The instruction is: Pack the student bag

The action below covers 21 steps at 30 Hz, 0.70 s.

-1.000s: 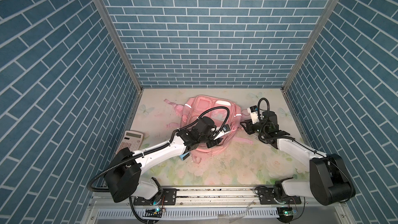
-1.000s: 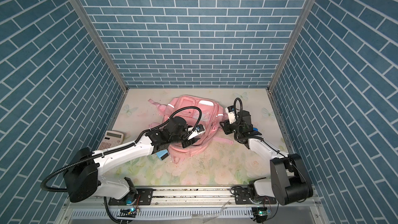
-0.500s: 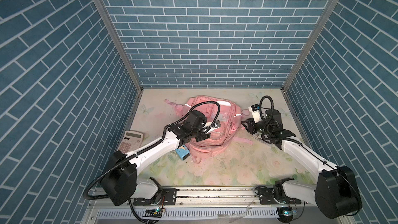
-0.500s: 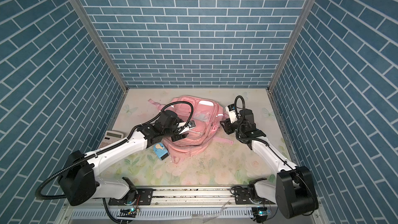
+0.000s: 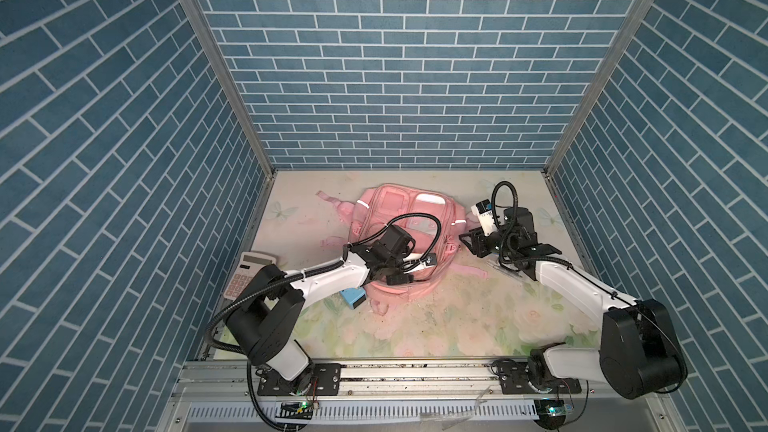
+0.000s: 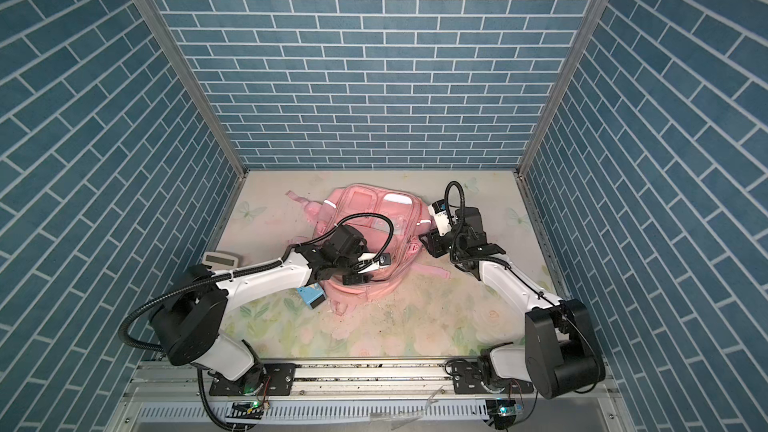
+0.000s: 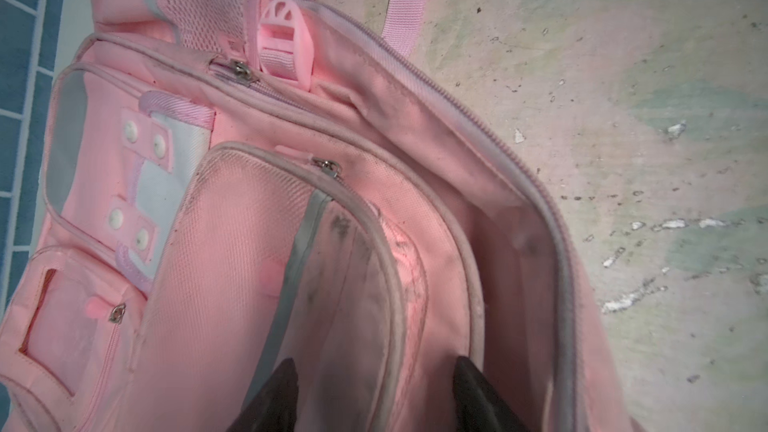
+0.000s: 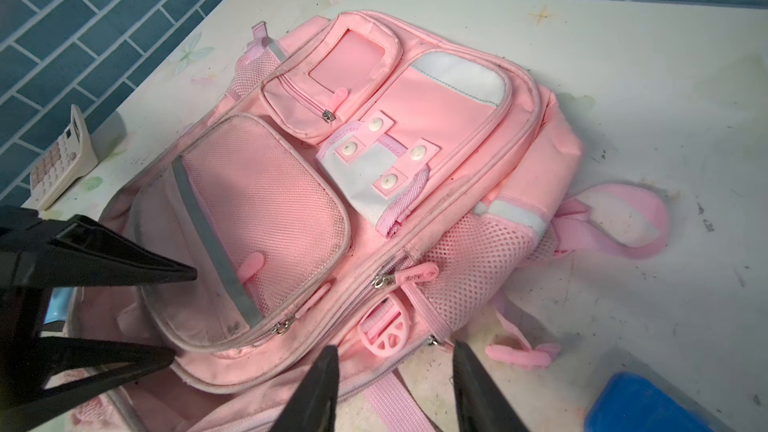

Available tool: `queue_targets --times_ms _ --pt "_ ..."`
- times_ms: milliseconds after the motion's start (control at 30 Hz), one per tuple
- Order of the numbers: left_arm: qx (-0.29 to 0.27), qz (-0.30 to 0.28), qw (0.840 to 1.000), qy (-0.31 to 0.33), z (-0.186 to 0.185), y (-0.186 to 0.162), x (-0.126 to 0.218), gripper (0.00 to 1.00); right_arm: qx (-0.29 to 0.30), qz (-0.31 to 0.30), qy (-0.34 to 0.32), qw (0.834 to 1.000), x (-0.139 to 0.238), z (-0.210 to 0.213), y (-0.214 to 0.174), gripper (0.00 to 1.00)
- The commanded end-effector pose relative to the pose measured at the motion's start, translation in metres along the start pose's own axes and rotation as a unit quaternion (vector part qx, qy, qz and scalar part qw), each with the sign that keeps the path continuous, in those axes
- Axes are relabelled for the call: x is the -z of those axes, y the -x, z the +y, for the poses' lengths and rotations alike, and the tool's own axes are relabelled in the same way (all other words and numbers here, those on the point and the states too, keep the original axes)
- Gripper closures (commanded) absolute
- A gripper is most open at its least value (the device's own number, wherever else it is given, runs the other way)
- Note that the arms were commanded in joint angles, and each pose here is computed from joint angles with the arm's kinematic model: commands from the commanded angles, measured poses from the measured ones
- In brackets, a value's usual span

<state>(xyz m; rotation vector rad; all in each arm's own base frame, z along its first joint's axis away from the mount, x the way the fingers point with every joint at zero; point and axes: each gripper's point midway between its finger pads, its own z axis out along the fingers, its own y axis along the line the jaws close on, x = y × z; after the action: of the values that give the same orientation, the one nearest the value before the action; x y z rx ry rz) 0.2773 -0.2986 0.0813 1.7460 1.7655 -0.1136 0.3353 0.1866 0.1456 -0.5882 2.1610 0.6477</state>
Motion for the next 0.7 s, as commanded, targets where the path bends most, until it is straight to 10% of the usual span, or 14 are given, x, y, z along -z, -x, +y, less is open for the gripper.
queue_targets --times_ms 0,167,400,667 --pt "-0.001 0.01 0.999 0.048 0.012 0.001 -0.009 0.39 0.02 0.003 0.013 1.0 -0.003 0.005 0.002 0.54" --pt "0.003 0.043 0.994 0.096 0.017 -0.005 -0.014 0.51 0.022 0.007 0.013 1.0 -0.005 0.004 -0.001 0.54" --pt "0.021 -0.008 0.992 0.124 0.026 0.013 0.013 1.0 0.026 0.01 0.018 0.999 -0.008 0.007 -0.001 0.56" --pt "0.026 -0.064 0.985 0.159 0.054 0.043 0.051 1.0 0.062 -0.004 0.031 0.998 -0.026 0.019 0.022 0.55"
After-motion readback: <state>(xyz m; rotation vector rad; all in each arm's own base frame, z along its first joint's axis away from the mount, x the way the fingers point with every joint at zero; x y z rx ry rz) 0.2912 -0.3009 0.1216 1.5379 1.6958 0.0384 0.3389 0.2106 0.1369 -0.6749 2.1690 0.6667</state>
